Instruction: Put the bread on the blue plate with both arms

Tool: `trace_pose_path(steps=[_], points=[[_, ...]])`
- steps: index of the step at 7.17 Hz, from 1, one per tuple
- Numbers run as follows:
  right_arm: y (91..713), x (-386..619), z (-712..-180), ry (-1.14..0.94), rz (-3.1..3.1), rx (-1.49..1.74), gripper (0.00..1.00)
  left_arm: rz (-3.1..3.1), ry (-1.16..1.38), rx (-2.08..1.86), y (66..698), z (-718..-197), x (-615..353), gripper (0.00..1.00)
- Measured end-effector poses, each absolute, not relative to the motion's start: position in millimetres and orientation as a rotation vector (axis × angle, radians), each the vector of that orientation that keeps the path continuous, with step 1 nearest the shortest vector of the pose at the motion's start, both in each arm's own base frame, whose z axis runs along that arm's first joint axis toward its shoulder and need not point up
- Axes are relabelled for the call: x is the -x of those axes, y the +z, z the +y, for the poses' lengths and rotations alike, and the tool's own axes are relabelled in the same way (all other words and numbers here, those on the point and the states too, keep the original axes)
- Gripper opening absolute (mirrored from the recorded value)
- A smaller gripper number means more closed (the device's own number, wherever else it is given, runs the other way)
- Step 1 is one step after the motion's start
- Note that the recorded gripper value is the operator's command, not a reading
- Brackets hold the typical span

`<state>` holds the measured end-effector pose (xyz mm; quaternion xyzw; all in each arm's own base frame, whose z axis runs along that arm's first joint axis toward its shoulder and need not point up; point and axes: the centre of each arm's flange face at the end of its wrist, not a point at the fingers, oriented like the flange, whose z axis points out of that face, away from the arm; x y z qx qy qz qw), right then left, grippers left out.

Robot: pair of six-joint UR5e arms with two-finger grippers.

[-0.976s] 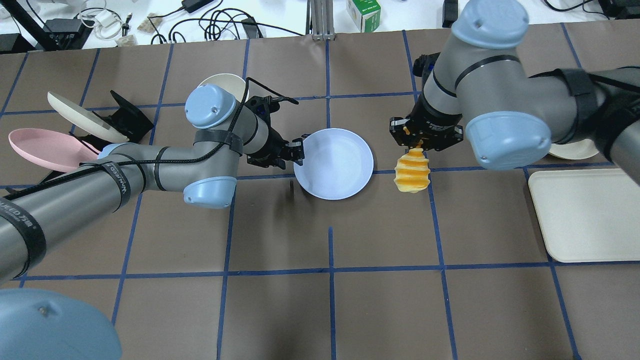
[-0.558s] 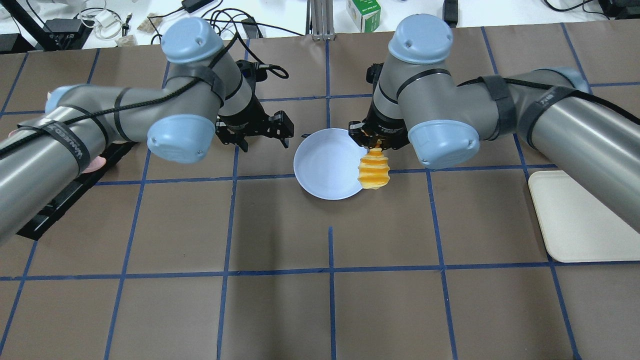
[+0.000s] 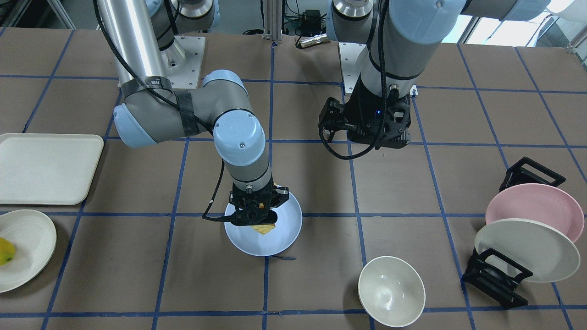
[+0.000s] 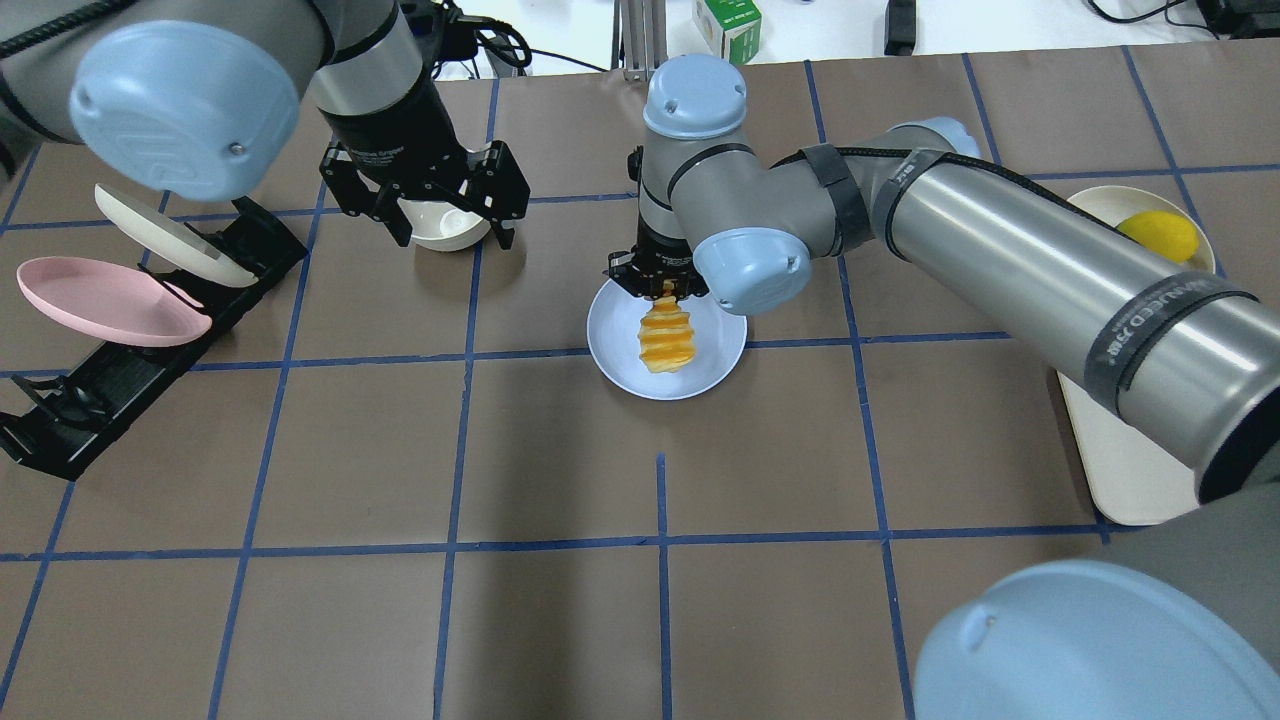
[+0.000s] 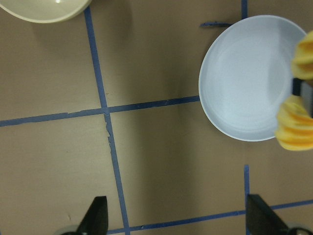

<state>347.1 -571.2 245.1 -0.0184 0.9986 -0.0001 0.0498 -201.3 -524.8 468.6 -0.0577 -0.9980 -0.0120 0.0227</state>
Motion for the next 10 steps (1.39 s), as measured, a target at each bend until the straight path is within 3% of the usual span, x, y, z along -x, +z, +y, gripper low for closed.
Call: trace_pose_path(steps=[1,3,4,5,10], points=[[237.9,-349.6,-571.8,0.013,3.043,0.055,0.00,-3.121,-0.015,0.155,480.7,-518.6,192.6,1.00],[222.2,-351.0,-573.2,0.049,3.050,0.049,0.16,-3.183,-0.019,0.088,485.0,-517.4,164.7,1.00],[211.6,-351.7,-574.8,0.068,3.054,0.043,0.63,-3.188,-0.017,0.067,486.2,-517.9,156.2,1.00],[203.2,-352.2,-576.0,0.083,3.057,0.039,1.00,-3.190,-0.014,0.061,487.3,-517.8,153.1,1.00],[199.9,-351.9,-577.8,0.094,3.058,0.035,1.00,-3.192,-0.008,0.060,488.8,-517.6,150.5,1.00]])
